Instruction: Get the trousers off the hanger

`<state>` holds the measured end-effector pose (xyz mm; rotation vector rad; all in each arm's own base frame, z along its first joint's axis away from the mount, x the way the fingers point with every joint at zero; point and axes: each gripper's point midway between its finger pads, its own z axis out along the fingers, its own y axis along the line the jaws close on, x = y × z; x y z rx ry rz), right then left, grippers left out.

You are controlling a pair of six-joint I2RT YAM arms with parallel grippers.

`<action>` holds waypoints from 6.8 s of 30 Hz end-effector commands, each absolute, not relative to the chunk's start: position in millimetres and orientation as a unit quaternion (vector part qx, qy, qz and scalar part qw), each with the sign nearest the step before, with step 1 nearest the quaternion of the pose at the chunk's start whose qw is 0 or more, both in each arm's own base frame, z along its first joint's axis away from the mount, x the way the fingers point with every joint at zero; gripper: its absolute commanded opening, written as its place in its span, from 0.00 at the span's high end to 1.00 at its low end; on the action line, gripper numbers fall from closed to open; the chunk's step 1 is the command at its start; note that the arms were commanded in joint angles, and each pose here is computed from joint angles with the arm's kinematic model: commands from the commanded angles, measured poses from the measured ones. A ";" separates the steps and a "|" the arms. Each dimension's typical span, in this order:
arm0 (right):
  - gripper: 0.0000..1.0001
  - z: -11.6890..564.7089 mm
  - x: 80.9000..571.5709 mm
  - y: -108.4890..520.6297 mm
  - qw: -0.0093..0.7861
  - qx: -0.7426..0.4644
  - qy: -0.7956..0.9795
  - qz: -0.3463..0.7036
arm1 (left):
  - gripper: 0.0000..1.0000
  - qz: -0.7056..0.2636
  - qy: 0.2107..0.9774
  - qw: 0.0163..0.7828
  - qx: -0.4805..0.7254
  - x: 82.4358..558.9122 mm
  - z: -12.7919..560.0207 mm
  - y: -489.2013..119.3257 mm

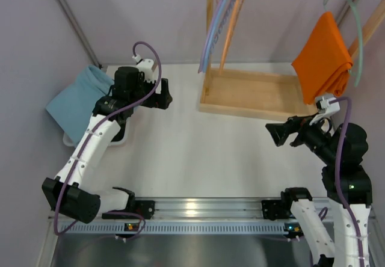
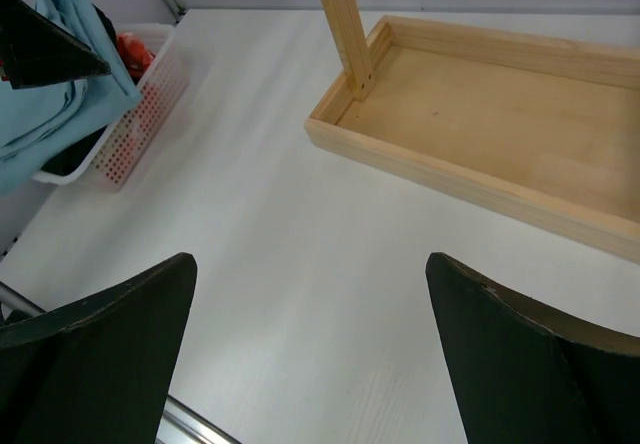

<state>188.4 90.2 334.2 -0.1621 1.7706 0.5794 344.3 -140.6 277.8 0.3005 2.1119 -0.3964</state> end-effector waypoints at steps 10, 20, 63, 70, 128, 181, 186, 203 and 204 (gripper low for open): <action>0.01 437.5 180.8 80.6 0.672 -0.077 0.703 0.220 | 0.01 -0.183 0.827 0.516 0.125 342.4 325.2 -143.7; 0.01 535.2 264.6 64.8 0.694 -0.090 0.693 0.171 | 0.01 -0.198 0.810 0.536 0.134 333.5 345.5 -143.5; 0.47 506.5 409.2 -66.0 0.568 0.072 0.701 0.425 | 0.01 -0.219 0.789 0.548 0.169 311.6 357.9 -148.5; 0.79 542.1 404.2 -51.5 0.589 0.039 0.660 0.464 | 0.01 -0.224 0.791 0.544 0.169 313.2 356.6 -150.5; 1.00 522.1 204.9 70.3 0.591 0.177 0.575 0.538 | 0.10 -0.215 0.473 0.766 0.378 183.6 435.5 -349.0; 1.00 541.7 167.7 94.5 0.571 0.188 0.572 0.558 | 0.36 -0.332 0.362 0.806 0.331 131.9 411.5 -493.9; 1.00 538.7 169.6 93.7 0.566 0.193 0.574 0.559 | 0.36 -0.330 0.363 0.805 0.334 132.0 408.7 -495.6; 1.00 543.6 158.0 102.0 0.567 0.181 0.575 0.562 | 0.40 -0.292 0.381 0.817 0.319 166.7 401.7 -513.5; 1.00 543.5 158.4 101.9 0.566 0.181 0.575 0.562 | 0.42 -0.290 0.382 0.818 0.319 168.6 401.2 -513.3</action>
